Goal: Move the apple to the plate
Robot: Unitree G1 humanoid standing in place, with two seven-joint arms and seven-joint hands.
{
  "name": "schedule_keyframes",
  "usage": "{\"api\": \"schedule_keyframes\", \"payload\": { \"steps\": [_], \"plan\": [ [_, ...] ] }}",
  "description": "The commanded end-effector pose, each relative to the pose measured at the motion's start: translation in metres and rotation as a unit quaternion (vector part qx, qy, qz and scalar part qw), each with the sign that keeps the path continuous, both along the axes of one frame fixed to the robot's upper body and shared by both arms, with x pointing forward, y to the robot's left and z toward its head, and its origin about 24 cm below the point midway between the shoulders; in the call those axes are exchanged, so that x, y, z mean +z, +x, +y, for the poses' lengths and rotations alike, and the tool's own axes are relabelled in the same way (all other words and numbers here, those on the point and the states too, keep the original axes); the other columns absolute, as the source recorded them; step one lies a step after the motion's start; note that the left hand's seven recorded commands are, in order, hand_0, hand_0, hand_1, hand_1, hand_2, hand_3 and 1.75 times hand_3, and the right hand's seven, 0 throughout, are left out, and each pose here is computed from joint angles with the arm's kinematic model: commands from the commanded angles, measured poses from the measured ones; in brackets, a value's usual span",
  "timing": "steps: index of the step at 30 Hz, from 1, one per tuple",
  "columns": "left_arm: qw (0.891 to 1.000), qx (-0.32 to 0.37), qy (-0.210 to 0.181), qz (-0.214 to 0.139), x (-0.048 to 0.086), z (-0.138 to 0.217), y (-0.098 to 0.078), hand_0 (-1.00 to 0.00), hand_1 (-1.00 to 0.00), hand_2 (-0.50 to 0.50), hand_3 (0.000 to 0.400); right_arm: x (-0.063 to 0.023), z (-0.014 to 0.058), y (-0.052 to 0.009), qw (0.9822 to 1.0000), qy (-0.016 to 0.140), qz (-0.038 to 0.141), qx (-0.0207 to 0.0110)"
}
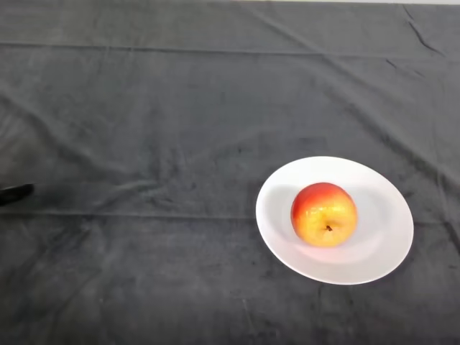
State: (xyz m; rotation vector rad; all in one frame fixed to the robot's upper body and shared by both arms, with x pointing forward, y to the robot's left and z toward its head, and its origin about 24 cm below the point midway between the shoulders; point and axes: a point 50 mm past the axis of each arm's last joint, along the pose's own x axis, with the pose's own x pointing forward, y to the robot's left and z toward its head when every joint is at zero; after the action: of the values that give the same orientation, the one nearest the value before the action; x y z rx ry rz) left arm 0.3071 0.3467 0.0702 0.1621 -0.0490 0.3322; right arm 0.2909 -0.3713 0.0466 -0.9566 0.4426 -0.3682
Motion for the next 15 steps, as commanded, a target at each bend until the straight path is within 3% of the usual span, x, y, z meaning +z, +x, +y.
{"api": "schedule_keyframes", "payload": {
  "steps": [1, 15],
  "plan": [
    [0.998, 0.054, -0.006, 0.022, -0.005, 0.029, -0.021, 0.0, 0.0, 0.0, 0.0, -0.0426, 0.0079, -0.0245, 0.9966, 0.016, 0.081, 0.0013],
    [0.982, 0.177, -0.049, -0.046, 0.007, 0.065, -0.049, 0.0, 0.0, 0.0, 0.0, -0.0426, 0.0078, -0.0245, 0.9966, 0.016, 0.081, 0.0013]
  ]
}}
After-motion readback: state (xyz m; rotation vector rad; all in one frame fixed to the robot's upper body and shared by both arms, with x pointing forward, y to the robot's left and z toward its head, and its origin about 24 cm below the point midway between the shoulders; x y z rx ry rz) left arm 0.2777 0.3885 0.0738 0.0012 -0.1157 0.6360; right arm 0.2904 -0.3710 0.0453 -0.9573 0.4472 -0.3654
